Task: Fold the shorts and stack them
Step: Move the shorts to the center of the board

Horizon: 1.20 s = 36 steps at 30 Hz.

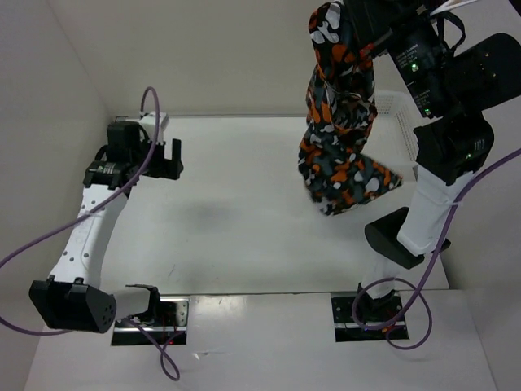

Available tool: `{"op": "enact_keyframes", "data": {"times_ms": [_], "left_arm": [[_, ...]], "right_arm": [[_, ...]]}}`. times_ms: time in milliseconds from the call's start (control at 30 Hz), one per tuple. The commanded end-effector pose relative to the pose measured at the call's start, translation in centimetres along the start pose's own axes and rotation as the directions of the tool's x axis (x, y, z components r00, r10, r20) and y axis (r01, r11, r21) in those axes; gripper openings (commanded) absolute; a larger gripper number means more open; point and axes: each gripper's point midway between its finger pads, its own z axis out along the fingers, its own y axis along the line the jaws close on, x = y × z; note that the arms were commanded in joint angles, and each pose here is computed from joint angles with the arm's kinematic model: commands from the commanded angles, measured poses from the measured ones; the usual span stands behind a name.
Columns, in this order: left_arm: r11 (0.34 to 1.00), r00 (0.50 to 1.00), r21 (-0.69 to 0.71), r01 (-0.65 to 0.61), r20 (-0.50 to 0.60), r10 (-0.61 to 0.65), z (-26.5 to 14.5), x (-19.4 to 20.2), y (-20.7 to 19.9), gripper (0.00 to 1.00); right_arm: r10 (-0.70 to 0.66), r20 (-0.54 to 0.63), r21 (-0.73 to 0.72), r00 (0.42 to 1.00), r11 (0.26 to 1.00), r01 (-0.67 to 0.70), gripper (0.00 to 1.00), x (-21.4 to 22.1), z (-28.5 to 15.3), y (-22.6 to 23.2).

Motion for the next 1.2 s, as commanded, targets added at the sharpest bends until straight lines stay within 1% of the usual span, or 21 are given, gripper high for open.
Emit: {"op": "enact_keyframes", "data": {"times_ms": [0, 33, 67, 100, 133, 267, 400, 500, 533, 567, 733, 767, 800, 867, 900, 933, 967, 1000, 1033, 1133, 1167], "left_arm": [[1.0, 0.985, 0.013, 0.008, 0.174, -0.01, -4.3, -4.9, 0.9, 1.0], [1.0, 0.979, 0.014, 0.008, 0.204, -0.011, -5.1, -5.9, 1.1, 1.0], [1.0, 0.976, 0.018, 0.01, 0.219, -0.014, -5.5, -6.4, 1.3, 1.0], [0.999, 0.973, 0.033, 0.013, 0.232, -0.021, -5.8, -6.8, 1.4, 1.0], [0.999, 0.97, 0.046, 0.007, 0.243, -0.018, -6.1, -7.2, 1.1, 1.0], [0.997, 0.968, 0.076, 0.004, 0.251, -0.023, -6.5, -7.5, 0.8, 1.0], [0.992, 0.977, 0.124, 0.009, 0.21, -0.035, -5.3, -6.1, 0.1, 1.0], [0.99, 0.986, 0.142, 0.026, 0.161, -0.049, -4.2, -4.3, -0.1, 1.0], [0.985, 0.988, 0.171, 0.027, 0.148, -0.053, -3.9, -3.8, -0.5, 1.0], [0.983, 0.988, 0.184, 0.028, 0.142, -0.055, -3.6, -3.4, -0.7, 1.0], [0.952, 0.997, 0.304, 0.029, 0.063, -0.051, -1.5, -0.6, -3.6, 1.0], [0.942, 0.998, 0.334, 0.025, 0.038, -0.04, -1.2, 0.4, -4.6, 1.0], [0.937, 0.999, 0.348, 0.028, 0.013, -0.035, -0.7, 1.1, -5.1, 1.0], [0.918, 0.999, 0.396, 0.029, -0.026, -0.021, -0.3, 2.7, -6.7, 1.0], [0.896, 0.998, 0.444, 0.028, -0.057, -0.003, -0.3, 4.2, -8.3, 1.0], [0.888, 0.998, 0.459, 0.022, -0.068, 0.011, -0.1, 4.9, -8.9, 1.0], [0.876, 0.997, 0.482, 0.016, -0.075, 0.023, -0.4, 5.7, -9.8, 1.0], [0.861, 0.997, 0.508, -0.012, -0.06, 0.05, -0.8, 6.1, -11.0, 1.0], [0.853, 0.995, 0.522, -0.016, -0.073, 0.063, -0.4, 7.4, -11.5, 1.0], [0.807, 0.99, 0.589, -0.036, -0.091, 0.111, -0.1, 9.8, -13.9, 1.0], [0.791, 0.988, 0.61, -0.042, -0.094, 0.124, 0.0, 10.0, -14.7, 1.0]], "right_arm": [[0.08, -0.293, 0.02, 0.953, 0.997, -0.077, 0.0, 10.3, 1.5, -1.7], [0.085, -0.336, 0.084, 0.938, 0.995, -0.06, 0.01, 13.2, 2.4, -3.8], [0.098, -0.372, 0.123, 0.923, 0.991, -0.056, 0.1, 15.1, 2.6, -4.7], [0.109, -0.404, 0.167, 0.908, 0.985, -0.044, 0.27, 16.8, 2.7, -6.0], [0.122, -0.438, 0.234, 0.891, 0.972, -0.018, 0.61, 18.6, 2.4, -7.6], [0.126, -0.461, 0.398, 0.878, 0.914, 0.078, 0.91, 20.7, 1.3, -10.9], [0.131, -0.396, 0.511, 0.909, 0.854, 0.099, 0.95, 17.0, -1.1, -11.7], [0.141, -0.408, 0.575, 0.902, 0.807, 0.134, 0.95, 16.8, -2.8, -12.0], [0.131, -0.398, 0.569, 0.908, 0.811, 0.133, 0.92, 15.9, -3.5, -10.2], [0.109, -0.393, 0.634, 0.913, 0.752, 0.183, 0.88, 15.7, -4.7, -10.8], [0.1, -0.495, 0.708, 0.863, 0.622, 0.334, 0.76, 19.5, -10.1, -8.8], [0.11, -0.474, 0.712, 0.874, 0.632, 0.306, 0.74, 20.1, -10.3, -7.9], [0.095, -0.573, 0.683, 0.814, 0.604, 0.411, 0.74, 24.3, -12.3, -9.3], [0.182, -0.49, 0.689, 0.852, 0.68, 0.252, 0.74, 22.6, -14.7, -8.1], [0.204, -0.558, 0.67, 0.804, 0.683, 0.291, 0.74, 26.8, -17.4, -8.9], [0.275, -0.525, 0.654, 0.805, 0.736, 0.175, 0.76, 27.7, -17.5, -7.5], [0.36, -0.44, 0.682, 0.822, 0.73, 0.046, 0.76, 26.1, -19.1, -7.5], [0.41, -0.493, 0.698, 0.767, 0.713, 0.067, 0.78, 30.4, -22.2, -8.6], [0.499, -0.491, 0.674, 0.714, 0.737, -0.052, 0.78, 31.8, -22.5, -7.1], [0.649, -0.46, 0.717, 0.606, 0.674, -0.177, 0.88, 36.8, -26.5, -7.2], [0.666, -0.445, 0.743, 0.599, 0.648, -0.168, 0.88, 37.9, -27.5, -8.0]]}}
